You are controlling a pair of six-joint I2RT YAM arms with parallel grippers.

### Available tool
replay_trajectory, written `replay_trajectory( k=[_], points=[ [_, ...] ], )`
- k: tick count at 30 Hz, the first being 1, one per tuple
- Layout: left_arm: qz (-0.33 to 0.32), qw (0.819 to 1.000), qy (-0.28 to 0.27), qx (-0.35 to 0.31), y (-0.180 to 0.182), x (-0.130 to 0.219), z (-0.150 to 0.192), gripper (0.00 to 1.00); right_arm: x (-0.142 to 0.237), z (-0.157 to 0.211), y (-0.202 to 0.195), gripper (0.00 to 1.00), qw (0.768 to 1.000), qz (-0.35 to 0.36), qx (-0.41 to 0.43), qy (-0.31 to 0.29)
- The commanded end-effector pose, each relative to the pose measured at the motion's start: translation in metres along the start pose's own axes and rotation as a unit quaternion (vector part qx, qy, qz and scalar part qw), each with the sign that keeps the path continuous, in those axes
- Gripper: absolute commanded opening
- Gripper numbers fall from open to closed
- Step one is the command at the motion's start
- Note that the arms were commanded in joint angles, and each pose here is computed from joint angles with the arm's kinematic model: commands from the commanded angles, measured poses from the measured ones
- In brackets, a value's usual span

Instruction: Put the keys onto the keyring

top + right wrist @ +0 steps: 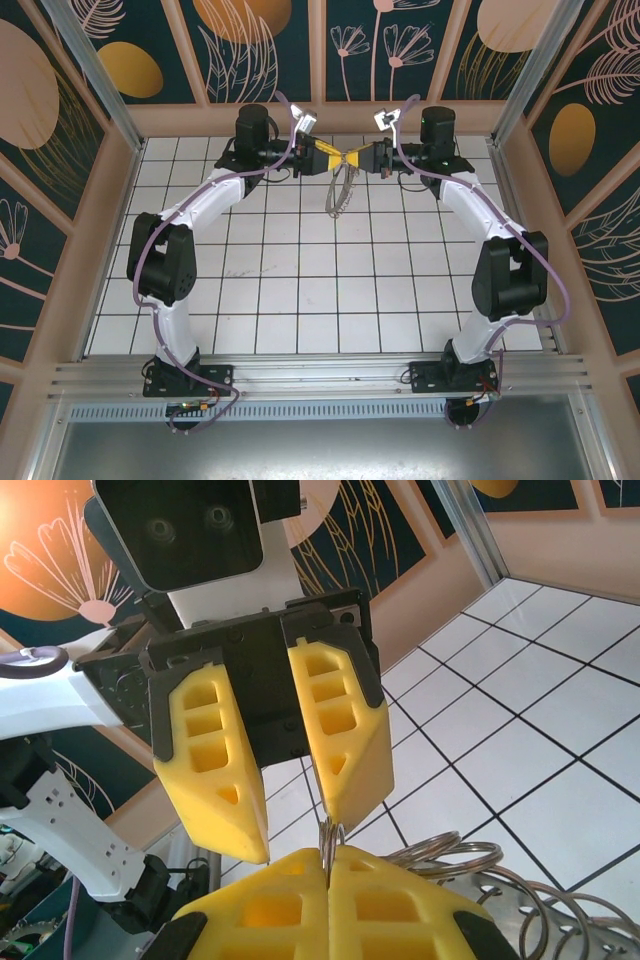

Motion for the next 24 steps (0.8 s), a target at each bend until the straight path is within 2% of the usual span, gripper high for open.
replay_trajectory(
  k=[1, 6, 10, 12, 16, 19, 24],
  points=[
    [0.023, 1.000, 0.006, -0.011, -0.0036, -0.0024, 0.0012, 0.27, -0.0045, -0.0165, 0.0069, 0.00, 0.999, -0.017, 0.038, -0.010],
    [0.023, 1.000, 0.005, -0.009, -0.0020, -0.0037, 0.0008, 0.25, -0.0066, -0.0160, 0.0072, 0.00, 0.999, -0.018, 0.039, -0.008],
    [0.028, 1.000, 0.006, -0.009, -0.0030, -0.0050, 0.0000, 0.10, -0.0069, -0.0139, 0.0045, 0.00, 0.999, -0.017, 0.035, -0.006],
    [0.029, 1.000, 0.006, -0.009, -0.0032, -0.0054, -0.0001, 0.05, -0.0079, -0.0139, 0.0046, 0.00, 0.999, -0.018, 0.036, -0.006],
    [0.031, 0.999, 0.006, -0.010, -0.0034, -0.0071, -0.0008, 0.06, -0.0093, -0.0129, 0.0028, 0.00, 0.999, -0.020, 0.033, -0.005],
    [0.033, 0.999, 0.006, -0.012, -0.0052, -0.0092, -0.0012, 0.00, -0.0104, -0.0123, 0.0023, 0.00, 0.999, -0.021, 0.032, -0.004],
    [0.033, 0.999, 0.005, -0.014, -0.0055, -0.0116, 0.0001, 0.00, -0.0107, -0.0129, 0.0009, 0.00, 0.999, -0.018, 0.032, -0.004]
  ],
)
Point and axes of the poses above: each hand's point on the last joint's axis, 136 mm out from that joint toward the fingers, its own x axis back along the fingers, its own y axis along the line the jaws close on, z = x × y, the point moved 3 cm from there along x, back along the fingers, and after that the axes turned 7 degrees about x, right-handed, at the moved point
